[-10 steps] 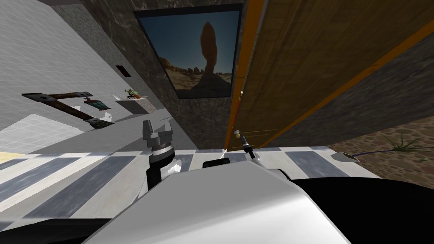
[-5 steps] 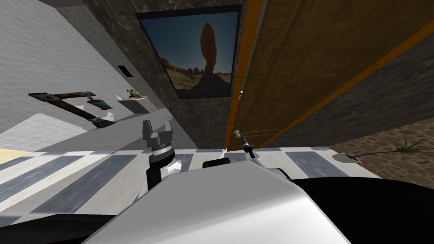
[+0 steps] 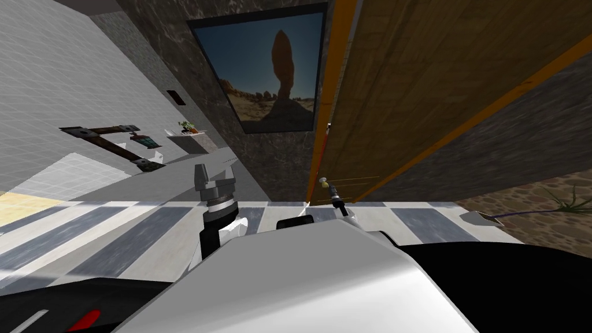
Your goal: Pull the door open
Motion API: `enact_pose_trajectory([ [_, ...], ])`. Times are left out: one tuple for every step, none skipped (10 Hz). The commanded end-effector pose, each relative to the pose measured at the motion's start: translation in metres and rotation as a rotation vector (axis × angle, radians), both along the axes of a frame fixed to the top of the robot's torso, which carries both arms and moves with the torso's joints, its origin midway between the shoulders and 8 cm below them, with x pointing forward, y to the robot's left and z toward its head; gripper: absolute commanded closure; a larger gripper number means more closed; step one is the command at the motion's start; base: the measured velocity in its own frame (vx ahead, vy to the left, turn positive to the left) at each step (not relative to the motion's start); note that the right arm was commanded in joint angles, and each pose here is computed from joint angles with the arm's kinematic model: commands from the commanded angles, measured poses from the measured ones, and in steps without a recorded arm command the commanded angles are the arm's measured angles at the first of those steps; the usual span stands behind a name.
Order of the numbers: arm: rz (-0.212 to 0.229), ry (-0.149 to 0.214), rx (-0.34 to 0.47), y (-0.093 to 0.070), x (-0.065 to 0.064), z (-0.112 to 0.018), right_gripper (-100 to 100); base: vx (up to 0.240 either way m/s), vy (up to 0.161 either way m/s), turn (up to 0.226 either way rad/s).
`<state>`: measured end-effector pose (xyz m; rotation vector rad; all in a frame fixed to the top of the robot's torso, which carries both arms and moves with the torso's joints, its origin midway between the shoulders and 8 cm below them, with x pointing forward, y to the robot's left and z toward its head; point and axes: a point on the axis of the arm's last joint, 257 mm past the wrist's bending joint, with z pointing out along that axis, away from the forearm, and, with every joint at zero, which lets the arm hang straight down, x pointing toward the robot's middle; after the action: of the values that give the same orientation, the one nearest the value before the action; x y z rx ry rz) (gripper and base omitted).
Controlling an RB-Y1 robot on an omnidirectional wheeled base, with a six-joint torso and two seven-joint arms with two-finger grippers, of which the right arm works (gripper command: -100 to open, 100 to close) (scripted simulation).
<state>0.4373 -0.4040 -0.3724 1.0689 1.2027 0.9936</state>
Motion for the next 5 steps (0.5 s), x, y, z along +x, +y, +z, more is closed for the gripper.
enact_pose_trajectory([
  [0.029, -0.011, 0.030, 0.0193, 0.0055, -0.0027, 100, -0.011, -0.013, -0.003],
  [0.028, -0.016, 0.080, 0.0193, 0.0061, -0.0026, 100, -0.018, -0.013, 0.047],
  [0.028, -0.016, 0.080, 0.0193, 0.0061, -0.0026, 100, -0.020, -0.014, 0.030],
  [0.027, -0.020, 0.125, 0.0192, 0.0067, -0.0025, 100, -0.027, -0.019, 0.029],
  [0.028, -0.021, 0.130, 0.0193, 0.0068, -0.0024, 100, -0.023, -0.011, 0.023],
])
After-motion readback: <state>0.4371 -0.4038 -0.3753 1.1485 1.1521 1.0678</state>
